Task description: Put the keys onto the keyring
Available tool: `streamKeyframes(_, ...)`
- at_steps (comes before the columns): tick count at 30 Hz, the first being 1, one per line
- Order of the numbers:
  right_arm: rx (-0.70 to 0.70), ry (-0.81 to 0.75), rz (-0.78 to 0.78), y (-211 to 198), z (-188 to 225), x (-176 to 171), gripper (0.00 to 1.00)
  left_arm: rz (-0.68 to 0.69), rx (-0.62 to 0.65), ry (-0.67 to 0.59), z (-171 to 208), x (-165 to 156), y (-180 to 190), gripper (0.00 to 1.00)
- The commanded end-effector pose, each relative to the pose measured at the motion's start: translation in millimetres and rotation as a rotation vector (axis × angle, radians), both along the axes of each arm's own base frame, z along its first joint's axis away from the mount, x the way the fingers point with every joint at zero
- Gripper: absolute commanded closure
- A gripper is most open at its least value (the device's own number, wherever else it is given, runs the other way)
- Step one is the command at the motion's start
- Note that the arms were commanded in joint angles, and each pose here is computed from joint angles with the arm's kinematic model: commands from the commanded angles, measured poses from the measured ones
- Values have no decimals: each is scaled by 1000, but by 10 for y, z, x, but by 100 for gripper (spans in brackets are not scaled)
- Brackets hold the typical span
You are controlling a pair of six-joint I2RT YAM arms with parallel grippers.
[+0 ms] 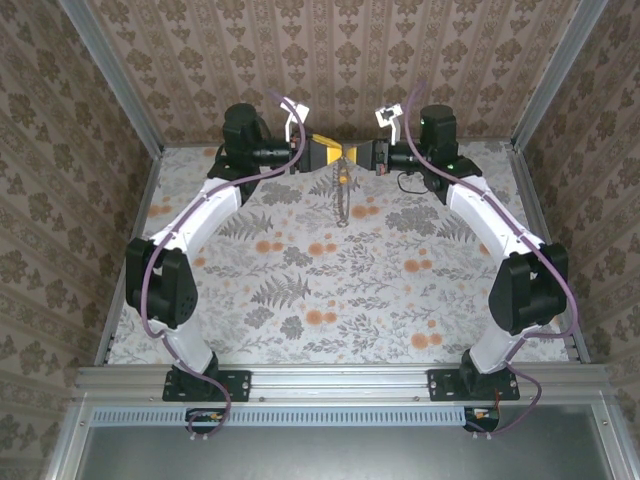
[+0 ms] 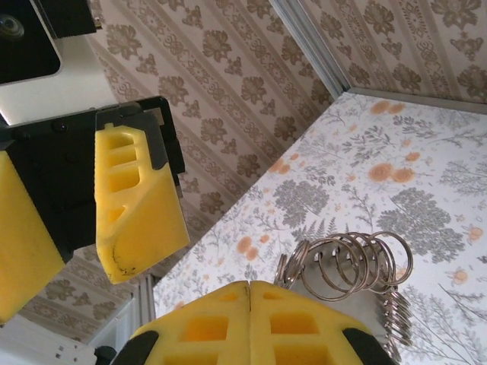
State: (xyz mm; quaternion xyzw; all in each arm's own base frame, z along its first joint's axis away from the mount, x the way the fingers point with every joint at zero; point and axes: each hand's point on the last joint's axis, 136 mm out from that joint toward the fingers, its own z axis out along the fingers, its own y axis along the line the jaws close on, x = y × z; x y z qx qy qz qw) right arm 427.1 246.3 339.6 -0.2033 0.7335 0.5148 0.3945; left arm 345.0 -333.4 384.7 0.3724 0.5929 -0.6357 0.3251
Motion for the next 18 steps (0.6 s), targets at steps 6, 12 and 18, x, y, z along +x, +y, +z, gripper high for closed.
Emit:
streamKeyframes(6, 128, -76, 24, -6, 378, -63, 100, 34, -21, -22, 74, 129, 38, 64)
streamKeyframes(12, 165, -102, 27, -15, 520, -105, 100, 38, -26, -7, 47, 181, 25, 65)
streamKeyframes(18, 194, -111, 26, -22, 602, -130, 100, 43, -27, 0, 32, 214, 15, 65)
